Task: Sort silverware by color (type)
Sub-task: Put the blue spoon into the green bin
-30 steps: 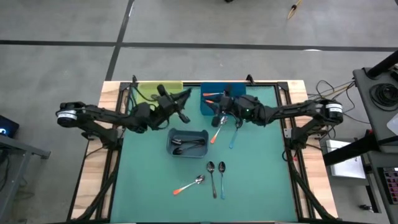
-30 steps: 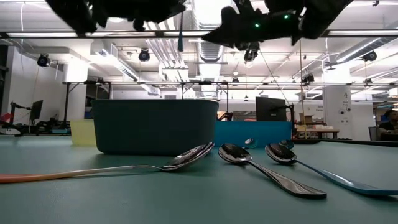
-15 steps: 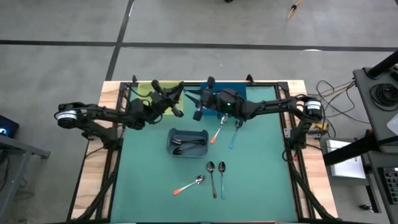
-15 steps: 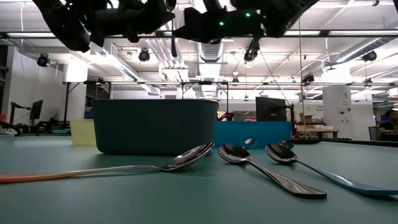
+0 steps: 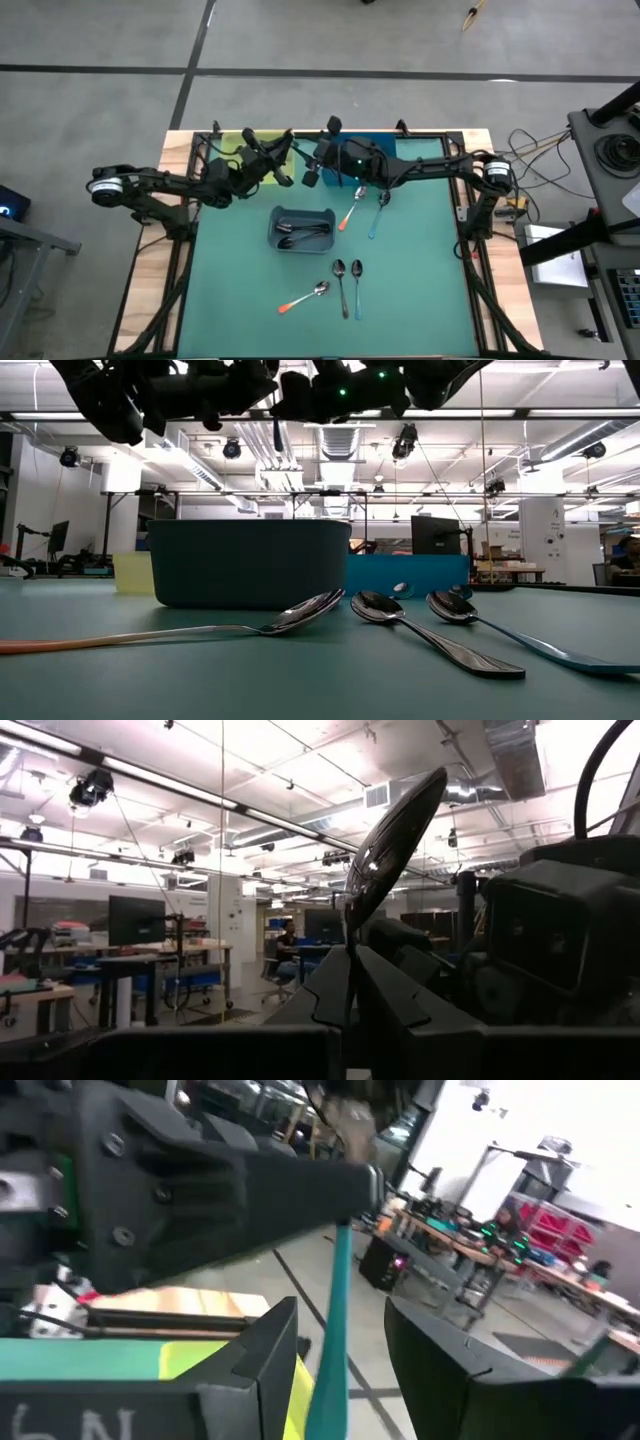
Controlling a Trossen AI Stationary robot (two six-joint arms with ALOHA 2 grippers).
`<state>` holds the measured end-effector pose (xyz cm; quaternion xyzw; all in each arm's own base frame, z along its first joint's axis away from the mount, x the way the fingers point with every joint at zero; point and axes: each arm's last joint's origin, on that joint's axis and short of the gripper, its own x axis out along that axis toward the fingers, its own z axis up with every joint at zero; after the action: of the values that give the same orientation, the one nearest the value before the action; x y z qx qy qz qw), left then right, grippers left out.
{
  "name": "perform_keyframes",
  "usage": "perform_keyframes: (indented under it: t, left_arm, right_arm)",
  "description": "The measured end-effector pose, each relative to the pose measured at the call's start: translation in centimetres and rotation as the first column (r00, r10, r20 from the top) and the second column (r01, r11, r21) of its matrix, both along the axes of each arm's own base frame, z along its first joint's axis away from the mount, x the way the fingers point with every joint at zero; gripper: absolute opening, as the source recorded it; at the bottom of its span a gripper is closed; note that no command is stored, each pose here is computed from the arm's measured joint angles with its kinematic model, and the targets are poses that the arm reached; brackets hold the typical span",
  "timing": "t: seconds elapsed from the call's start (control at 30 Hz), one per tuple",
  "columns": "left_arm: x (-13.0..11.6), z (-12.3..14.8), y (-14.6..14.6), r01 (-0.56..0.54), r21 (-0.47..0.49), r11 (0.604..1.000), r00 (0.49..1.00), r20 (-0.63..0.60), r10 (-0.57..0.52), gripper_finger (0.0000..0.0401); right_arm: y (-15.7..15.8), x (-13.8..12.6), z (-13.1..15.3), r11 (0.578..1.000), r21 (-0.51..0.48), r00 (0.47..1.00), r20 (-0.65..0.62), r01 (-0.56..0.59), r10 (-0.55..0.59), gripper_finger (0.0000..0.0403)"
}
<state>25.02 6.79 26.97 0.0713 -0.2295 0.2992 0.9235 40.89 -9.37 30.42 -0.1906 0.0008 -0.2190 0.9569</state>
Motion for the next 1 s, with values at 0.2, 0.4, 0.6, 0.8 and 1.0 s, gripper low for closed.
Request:
perform_keyframes:
  t: [0.2,0.4,0.6,0.8,1.0]
  left_arm:
    - [-0.01,0.07,-0.02,0.012,-0.009,1.000,1.000,0.015,-0.012,0.0000]
    - [0.02,0.09,-0.08,0.049,-0.019,0.999,0.998,0.030,-0.048,0.0000]
    - [0.02,0.09,-0.08,0.050,-0.019,0.999,0.998,0.030,-0.050,0.0000]
    - [0.08,-0.02,-0.06,0.051,-0.025,0.998,0.999,0.019,-0.051,0.0000]
    - [0.06,0.00,-0.07,0.053,-0.028,0.998,0.999,0.013,-0.053,0.0025]
  right_arm:
    - [-0.03,0.36,0.06,0.999,-0.012,0.999,0.024,-0.041,0.041,0.0134]
    - [-0.36,0.64,0.24,0.999,-0.033,0.999,0.027,-0.029,0.030,0.0099]
    - [-0.30,0.69,0.26,0.999,-0.045,0.999,0.021,-0.028,0.029,0.0023]
    - [-0.32,0.71,0.11,0.999,-0.032,0.999,0.011,-0.030,0.030,0.0015]
    - [-0.32,0.69,0.02,0.999,-0.029,1.000,-0.002,-0.029,0.029,0.0010]
